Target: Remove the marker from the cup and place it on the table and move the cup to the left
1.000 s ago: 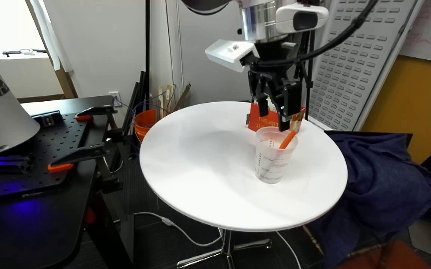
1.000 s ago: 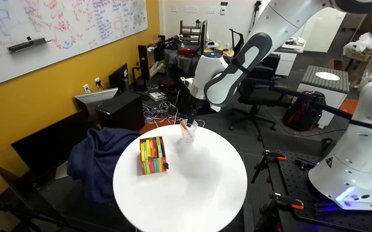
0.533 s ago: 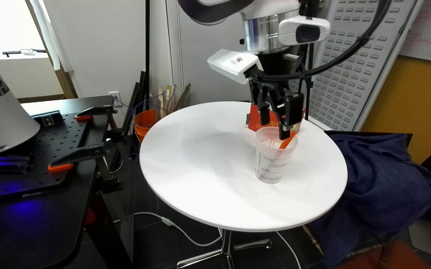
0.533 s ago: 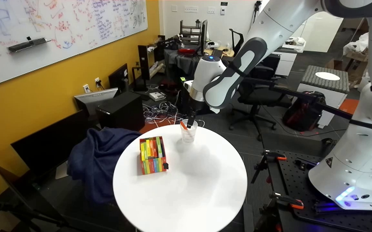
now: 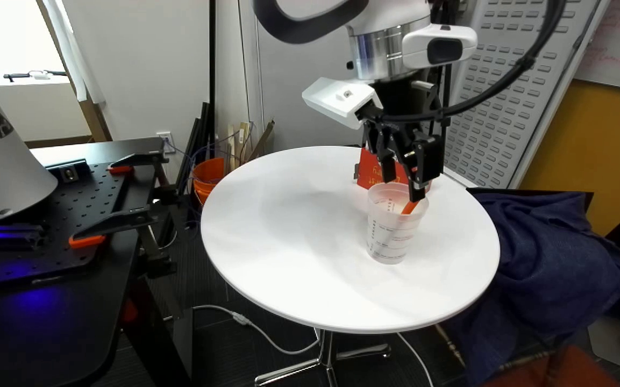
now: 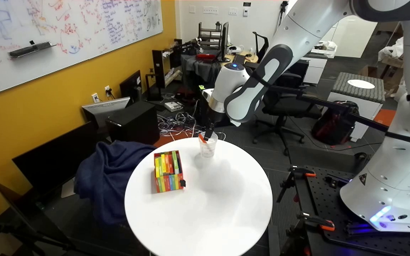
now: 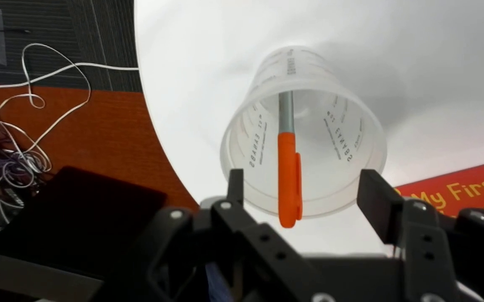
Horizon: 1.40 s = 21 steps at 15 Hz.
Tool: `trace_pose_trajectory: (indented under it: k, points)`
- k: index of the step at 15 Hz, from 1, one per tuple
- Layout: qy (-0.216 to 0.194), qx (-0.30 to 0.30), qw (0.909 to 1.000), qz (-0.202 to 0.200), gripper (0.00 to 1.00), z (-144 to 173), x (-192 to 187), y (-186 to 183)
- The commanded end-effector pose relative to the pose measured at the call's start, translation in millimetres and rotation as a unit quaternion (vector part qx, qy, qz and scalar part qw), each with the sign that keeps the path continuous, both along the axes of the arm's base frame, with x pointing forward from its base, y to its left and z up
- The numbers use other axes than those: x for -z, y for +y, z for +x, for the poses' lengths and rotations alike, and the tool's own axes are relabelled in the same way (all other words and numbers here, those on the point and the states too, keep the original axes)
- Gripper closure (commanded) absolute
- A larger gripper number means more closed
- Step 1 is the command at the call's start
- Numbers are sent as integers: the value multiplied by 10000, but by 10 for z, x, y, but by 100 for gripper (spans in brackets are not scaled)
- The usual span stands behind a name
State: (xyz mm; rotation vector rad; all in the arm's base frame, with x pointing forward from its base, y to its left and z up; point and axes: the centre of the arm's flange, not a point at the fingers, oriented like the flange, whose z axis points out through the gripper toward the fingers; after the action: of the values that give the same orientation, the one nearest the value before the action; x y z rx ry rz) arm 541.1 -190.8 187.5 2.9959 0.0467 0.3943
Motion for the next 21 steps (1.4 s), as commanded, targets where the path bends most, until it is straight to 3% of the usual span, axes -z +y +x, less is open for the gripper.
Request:
trace_pose_trajectory:
  k: [1,5,16,21]
  points:
    - [-159,-209,9996,-56,30,38,41,-42]
    - [-172,-242,9996,-4,39,34,103,-34]
    - [-201,-314,9993,35,47,114,278,-52]
    - [-308,-419,9986,-15,42,178,334,-36]
